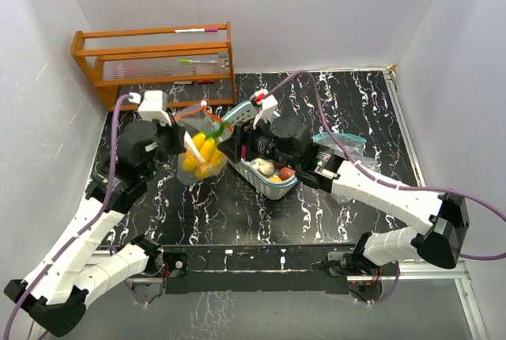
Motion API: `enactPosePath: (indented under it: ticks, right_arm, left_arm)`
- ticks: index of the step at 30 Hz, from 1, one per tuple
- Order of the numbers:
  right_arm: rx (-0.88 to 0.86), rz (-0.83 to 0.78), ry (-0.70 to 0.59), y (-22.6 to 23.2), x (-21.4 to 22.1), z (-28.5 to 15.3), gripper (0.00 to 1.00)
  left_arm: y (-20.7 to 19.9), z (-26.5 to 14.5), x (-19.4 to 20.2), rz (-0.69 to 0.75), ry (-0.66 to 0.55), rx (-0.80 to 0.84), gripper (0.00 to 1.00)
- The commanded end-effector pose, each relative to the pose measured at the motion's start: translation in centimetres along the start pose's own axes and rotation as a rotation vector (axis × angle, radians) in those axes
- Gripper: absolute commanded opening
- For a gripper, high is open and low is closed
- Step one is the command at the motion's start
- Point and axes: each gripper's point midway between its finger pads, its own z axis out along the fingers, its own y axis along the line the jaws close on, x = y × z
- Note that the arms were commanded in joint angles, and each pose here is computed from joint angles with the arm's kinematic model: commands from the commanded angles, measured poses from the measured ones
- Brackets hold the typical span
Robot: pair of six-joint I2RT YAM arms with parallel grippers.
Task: Place the food in the zip-top bag and seal the zipper
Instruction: Place the fake fruit in the zipper food storage bag.
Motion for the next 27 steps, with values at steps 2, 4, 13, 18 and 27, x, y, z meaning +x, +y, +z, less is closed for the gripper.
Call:
enactPosePath:
  ticks: [2,4,13,18,27]
  right_arm:
    - [-0.008,0.023,-0.094,0.5,-2.3,-2.9,0.64]
    - [0.009,0.021,-0.088,0.1,-2.1,-3.3,0.65]
    - [0.033,0.037,-0.018,-1.2,1.2,-3.6,0.7]
    - [-0.02,0.028,0.066,-0.4,2.8,-3.5,0.69]
    - [-0.03,-0.002,0.22,0.5,6.6,-3.6,0.63]
  left_arm:
    - [0.1,0.7,4.4,-0.11,0.051,0.001,0.0]
    - [-0.6,0.9,4.8,-0.123,0.057,0.042,0.0]
    - [-1.4,1.8,6.6,-0.137,0.125,0.064,0.0]
    - [-1.8,2.4,9.3,-0.172,0.203,0.073,0.0]
    - [-1.8,2.4,8.2,-0.158,0.169,0.077,0.0]
